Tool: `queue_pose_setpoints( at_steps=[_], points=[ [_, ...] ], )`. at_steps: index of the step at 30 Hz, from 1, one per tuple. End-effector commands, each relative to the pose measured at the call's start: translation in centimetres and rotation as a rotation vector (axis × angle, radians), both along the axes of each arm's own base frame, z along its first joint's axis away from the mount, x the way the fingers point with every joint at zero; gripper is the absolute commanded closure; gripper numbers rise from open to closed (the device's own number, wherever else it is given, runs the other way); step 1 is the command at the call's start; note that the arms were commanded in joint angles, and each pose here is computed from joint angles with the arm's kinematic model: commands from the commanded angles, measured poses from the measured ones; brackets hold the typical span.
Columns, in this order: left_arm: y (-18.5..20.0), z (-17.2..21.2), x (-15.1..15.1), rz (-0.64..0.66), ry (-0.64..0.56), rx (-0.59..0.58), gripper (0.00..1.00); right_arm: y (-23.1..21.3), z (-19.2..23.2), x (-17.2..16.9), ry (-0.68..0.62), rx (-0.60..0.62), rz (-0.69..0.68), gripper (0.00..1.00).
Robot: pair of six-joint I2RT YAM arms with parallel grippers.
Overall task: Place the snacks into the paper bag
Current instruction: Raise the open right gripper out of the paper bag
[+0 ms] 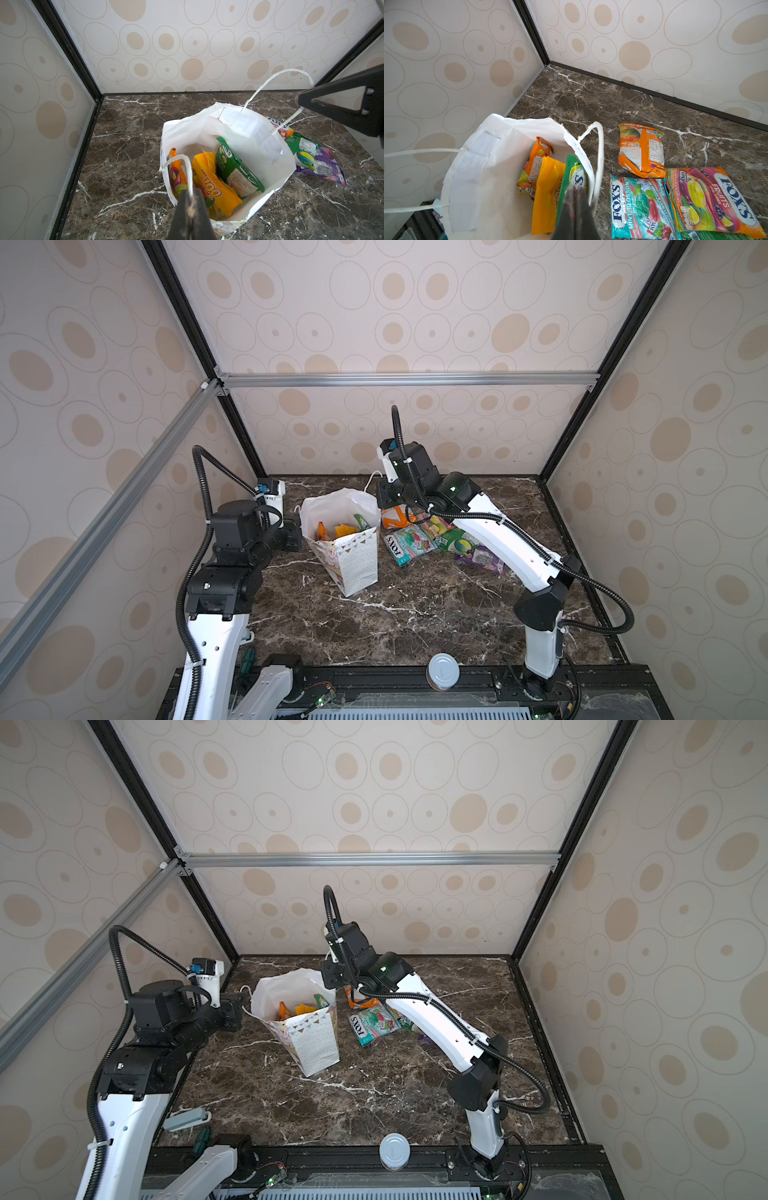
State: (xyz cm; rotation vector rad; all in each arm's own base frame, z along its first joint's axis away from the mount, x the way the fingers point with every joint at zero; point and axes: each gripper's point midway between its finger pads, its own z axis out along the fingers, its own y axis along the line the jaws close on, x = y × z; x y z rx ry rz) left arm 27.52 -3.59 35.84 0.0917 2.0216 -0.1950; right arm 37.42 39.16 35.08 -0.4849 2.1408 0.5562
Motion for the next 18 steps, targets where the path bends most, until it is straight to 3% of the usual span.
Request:
queue_pose_setpoints(
  at_steps=[1,6,9,11,14,18],
  points=[
    [-0.2,1.4,-0.2,-0.021,-0.042,0.022,1.00,-1.1,3.6,-1.1,-0.043,0.065,0.001,1.00],
    [-0.2,1.4,-0.2,-0.020,-0.042,0.021,1.00,-3.0,4.3,-1.4,-0.075,0.037,-0.042,1.00],
    [-0.2,1.3,-0.1,-0.021,-0.038,0.021,1.00,-3.8,4.5,-1.5,-0.090,0.020,-0.063,0.59],
    [-0.2,1.3,-0.1,-0.021,-0.037,0.021,1.00,-4.0,4.2,-1.3,-0.094,0.008,-0.075,0.46],
    [-0.3,1.3,0.0,-0.024,-0.035,0.021,1.00,-3.7,3.2,-0.8,-0.072,-0.001,-0.070,0.40],
    [-0.3,1.3,-0.1,-0.023,-0.036,0.018,1.00,-2.4,1.7,-0.1,-0.035,0.011,-0.041,0.39]
  ],
)
